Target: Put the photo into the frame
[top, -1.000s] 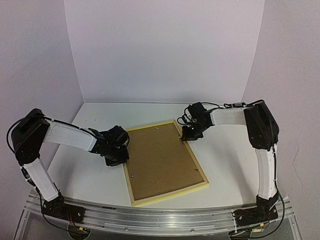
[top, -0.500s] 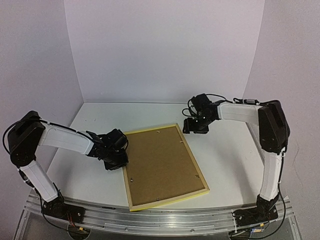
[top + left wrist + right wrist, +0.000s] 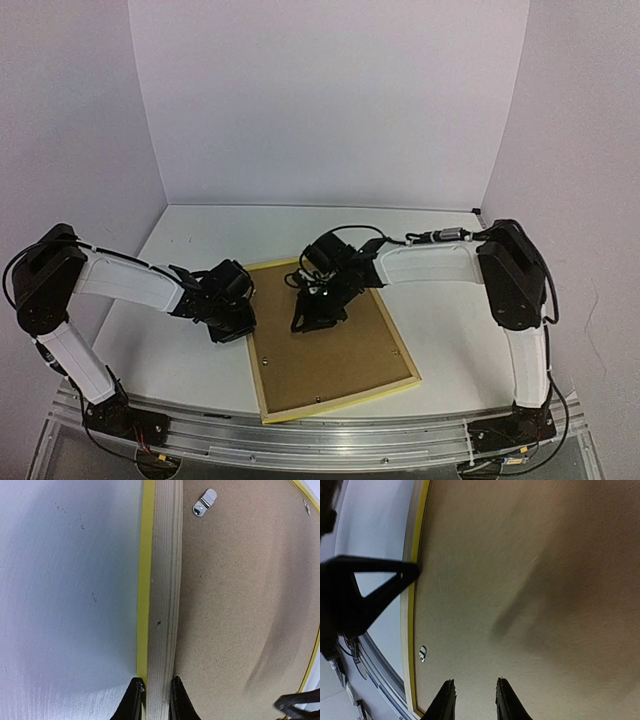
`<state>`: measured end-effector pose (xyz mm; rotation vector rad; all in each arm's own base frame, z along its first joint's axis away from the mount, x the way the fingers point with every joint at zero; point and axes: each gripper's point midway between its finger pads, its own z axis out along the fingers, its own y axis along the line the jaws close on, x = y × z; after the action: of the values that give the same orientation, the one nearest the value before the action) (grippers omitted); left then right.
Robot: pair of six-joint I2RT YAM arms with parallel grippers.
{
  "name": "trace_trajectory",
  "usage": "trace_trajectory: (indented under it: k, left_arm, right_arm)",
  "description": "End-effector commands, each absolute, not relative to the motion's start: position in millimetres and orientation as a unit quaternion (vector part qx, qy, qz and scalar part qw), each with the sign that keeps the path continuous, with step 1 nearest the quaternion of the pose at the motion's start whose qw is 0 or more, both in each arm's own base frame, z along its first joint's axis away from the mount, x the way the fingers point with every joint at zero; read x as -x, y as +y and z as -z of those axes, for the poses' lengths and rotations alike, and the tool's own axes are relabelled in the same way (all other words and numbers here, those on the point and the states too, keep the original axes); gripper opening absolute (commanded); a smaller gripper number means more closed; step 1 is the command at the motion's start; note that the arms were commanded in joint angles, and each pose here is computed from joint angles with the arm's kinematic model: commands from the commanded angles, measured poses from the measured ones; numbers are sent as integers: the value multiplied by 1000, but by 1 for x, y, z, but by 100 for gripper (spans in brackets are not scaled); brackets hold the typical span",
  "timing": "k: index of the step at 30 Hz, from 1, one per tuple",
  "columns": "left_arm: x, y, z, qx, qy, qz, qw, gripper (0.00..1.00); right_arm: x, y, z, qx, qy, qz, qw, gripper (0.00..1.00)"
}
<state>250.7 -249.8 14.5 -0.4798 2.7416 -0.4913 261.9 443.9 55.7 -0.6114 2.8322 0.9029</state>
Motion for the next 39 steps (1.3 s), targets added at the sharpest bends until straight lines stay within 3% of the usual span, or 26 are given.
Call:
trace_trajectory:
  k: [1,4,13,39]
  left_arm:
    - [-212,-251,2,181,963,183,73,0]
    - [-212,-252,2,181,963,188,71,0]
    - [-211,-251,0,185,960,196,76,0]
    - [-213,-251,3,193,960,188,74,0]
  right_arm:
    - [-243,471,-60,194,921,-337,12,22]
    - [-225,482,-48,197,919,-340,-9,14]
    - [-210,490,-19,191,926,-326,-25,7]
    - [-180,517,22,215,911,-340,-90,2]
